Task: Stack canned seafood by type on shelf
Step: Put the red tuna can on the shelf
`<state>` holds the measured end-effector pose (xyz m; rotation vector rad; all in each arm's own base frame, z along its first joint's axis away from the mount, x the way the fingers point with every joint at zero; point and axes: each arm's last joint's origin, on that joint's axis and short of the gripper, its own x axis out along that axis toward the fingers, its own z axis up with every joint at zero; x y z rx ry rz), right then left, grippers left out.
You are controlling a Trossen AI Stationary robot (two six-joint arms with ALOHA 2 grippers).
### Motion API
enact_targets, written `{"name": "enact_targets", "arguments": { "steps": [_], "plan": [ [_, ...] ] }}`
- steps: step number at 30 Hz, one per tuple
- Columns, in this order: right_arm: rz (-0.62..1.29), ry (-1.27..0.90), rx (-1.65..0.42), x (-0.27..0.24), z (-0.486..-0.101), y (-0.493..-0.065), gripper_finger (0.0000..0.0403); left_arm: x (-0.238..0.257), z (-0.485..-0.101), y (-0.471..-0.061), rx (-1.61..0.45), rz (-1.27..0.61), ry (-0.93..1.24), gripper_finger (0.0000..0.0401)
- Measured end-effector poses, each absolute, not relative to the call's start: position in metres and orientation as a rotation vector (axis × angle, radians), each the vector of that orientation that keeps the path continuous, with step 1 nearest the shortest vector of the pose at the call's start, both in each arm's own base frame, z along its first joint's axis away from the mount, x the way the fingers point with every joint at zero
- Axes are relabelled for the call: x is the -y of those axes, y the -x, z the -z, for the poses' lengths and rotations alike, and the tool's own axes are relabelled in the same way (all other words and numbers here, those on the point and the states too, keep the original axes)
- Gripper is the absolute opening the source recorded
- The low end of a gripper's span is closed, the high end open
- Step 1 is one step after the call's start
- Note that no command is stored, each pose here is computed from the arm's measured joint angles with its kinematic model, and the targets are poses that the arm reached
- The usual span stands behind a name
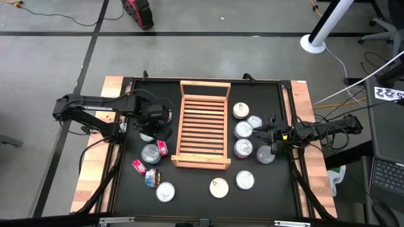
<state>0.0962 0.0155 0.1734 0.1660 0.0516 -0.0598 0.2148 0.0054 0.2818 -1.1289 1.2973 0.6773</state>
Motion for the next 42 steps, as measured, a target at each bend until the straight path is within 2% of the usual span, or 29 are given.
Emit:
{"name": "enact_targets", "arguments": {
  "steps": [11,20,24,31,42],
  "plan": [
    [0.059,-0.166,-0.052,-0.016,-0.173,-0.096,0.0136,-0.006,-0.274,-0.221,-1.352,-0.649,1.062,0.0189],
    [0.059,-0.166,-0.052,-0.016,-0.173,-0.096,0.0136,-0.006,-0.267,-0.22,-1.409,-0.769,1.119,0.0265],
    [0.059,-0.166,-0.052,-0.016,-0.173,-0.096,0.0136,-0.006,-0.259,-0.228,-1.433,-0.82,1.138,0.0285],
    [0.059,-0.166,-0.052,-0.016,-0.173,-0.096,0.0136,-0.007,-0.241,-0.241,-1.485,-0.872,1.132,0.0288],
    [0.059,-0.166,-0.054,-0.016,-0.173,-0.096,0.0136,-0.007,-0.23,-0.256,-1.452,-0.868,1.193,0.0288]
  ]
}}
